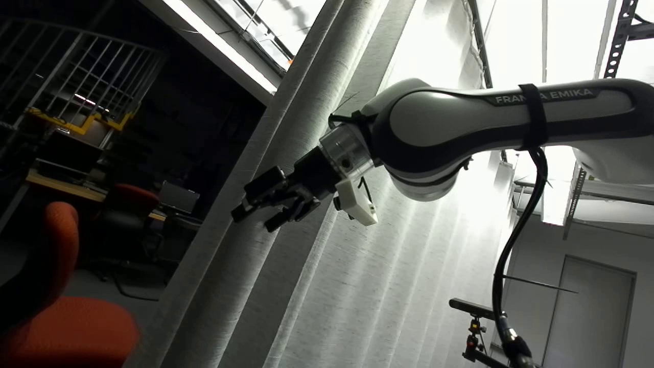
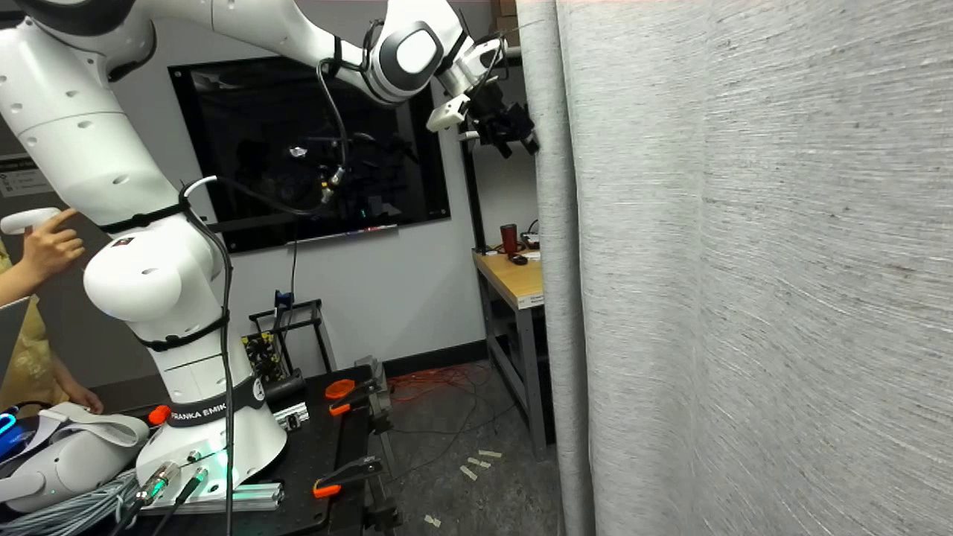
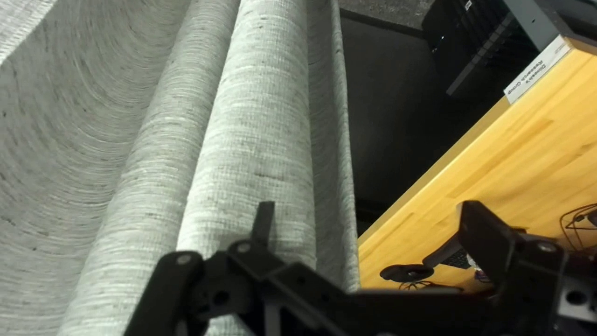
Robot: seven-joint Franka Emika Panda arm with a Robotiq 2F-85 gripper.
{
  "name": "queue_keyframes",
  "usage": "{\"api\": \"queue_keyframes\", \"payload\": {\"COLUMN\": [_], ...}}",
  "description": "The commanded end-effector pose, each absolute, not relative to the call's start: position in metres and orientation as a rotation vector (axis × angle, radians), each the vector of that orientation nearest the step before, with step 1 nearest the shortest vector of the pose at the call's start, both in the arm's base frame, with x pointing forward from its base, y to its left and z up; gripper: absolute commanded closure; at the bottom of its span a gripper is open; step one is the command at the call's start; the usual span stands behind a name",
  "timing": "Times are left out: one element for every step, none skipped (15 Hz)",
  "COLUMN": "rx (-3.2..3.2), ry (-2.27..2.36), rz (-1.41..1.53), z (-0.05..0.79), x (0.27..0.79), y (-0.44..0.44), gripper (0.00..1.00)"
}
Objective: Open the curtain from left to right
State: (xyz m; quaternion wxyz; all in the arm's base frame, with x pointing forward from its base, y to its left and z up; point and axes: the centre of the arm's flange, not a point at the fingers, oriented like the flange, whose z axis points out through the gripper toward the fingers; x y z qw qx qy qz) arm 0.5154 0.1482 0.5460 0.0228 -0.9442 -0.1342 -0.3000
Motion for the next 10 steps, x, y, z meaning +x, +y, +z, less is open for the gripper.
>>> {"api": "queue_keyframes", "payload": {"rx": [-2.948, -2.950, -2.949, -2.946, -2.936, -2.925, -2.908, -2.891, -2.875, -2.860], "ry": [-0.380, -0.371, -0.366, -0.363, -0.362, -0.357, -0.358, -0.358, -0.367, -0.373], "rz": [-1.000, -1.026, -1.057, -1.083, -1.121, -1.154, -1.191, -1.231, -1.273, -1.317], "z": [0.556, 0.561, 0.566, 0.571, 0.576, 0.581, 0.585, 0.589, 0.592, 0.595], "x": [0.507, 0.508, 0.509, 0.510, 0.512, 0.514, 0.516, 0.518, 0.518, 0.519], "y": [0.143, 0.142, 0.140, 0.140, 0.140, 0.141, 0.144, 0.146, 0.146, 0.147], "gripper": [0.00, 0.00, 0.00, 0.00, 0.00, 0.00, 0.00, 0.00, 0.00, 0.00]}}
